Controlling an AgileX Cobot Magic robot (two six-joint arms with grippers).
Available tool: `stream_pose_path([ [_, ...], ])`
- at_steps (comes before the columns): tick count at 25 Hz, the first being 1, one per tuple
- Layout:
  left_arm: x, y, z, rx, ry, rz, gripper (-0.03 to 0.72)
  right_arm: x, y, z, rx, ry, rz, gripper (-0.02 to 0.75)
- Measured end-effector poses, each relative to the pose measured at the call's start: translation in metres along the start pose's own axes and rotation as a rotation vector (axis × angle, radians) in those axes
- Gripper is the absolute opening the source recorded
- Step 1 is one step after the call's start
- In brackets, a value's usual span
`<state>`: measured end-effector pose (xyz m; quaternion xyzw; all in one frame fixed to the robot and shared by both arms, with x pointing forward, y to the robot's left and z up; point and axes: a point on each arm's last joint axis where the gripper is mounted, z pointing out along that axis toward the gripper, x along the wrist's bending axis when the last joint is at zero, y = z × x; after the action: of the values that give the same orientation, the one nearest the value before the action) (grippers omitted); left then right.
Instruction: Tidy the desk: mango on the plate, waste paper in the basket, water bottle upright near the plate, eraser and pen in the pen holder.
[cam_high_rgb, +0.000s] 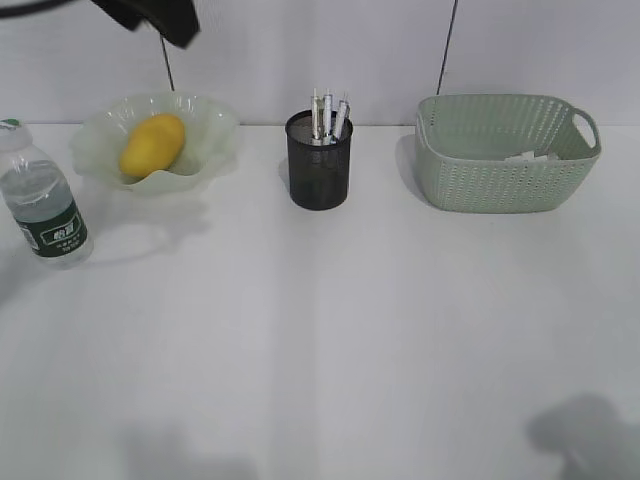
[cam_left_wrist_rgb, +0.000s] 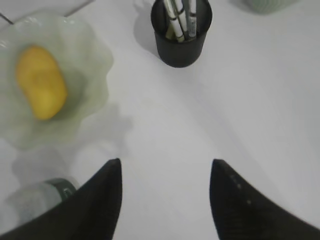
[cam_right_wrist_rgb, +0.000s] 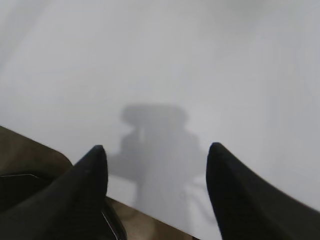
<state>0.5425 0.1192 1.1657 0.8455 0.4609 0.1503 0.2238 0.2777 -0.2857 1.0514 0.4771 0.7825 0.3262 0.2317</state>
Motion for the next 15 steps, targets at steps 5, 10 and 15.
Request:
stream_pose_path([
  [5,0.001,-0.031,-0.043,-0.045,0.005,-0.027,0.429,0.002,0.000,0.000,-0.003,0.026,-0.025,0.496],
  [10,0.000,-0.085,-0.056,0.006,0.005,-0.028,0.429,0.004,0.001,0.000,-0.008,0.045,-0.042,0.496],
  [15,-0.002,-0.152,-0.068,0.041,0.008,-0.026,0.429,0.004,0.001,0.000,-0.010,0.047,-0.043,0.496],
])
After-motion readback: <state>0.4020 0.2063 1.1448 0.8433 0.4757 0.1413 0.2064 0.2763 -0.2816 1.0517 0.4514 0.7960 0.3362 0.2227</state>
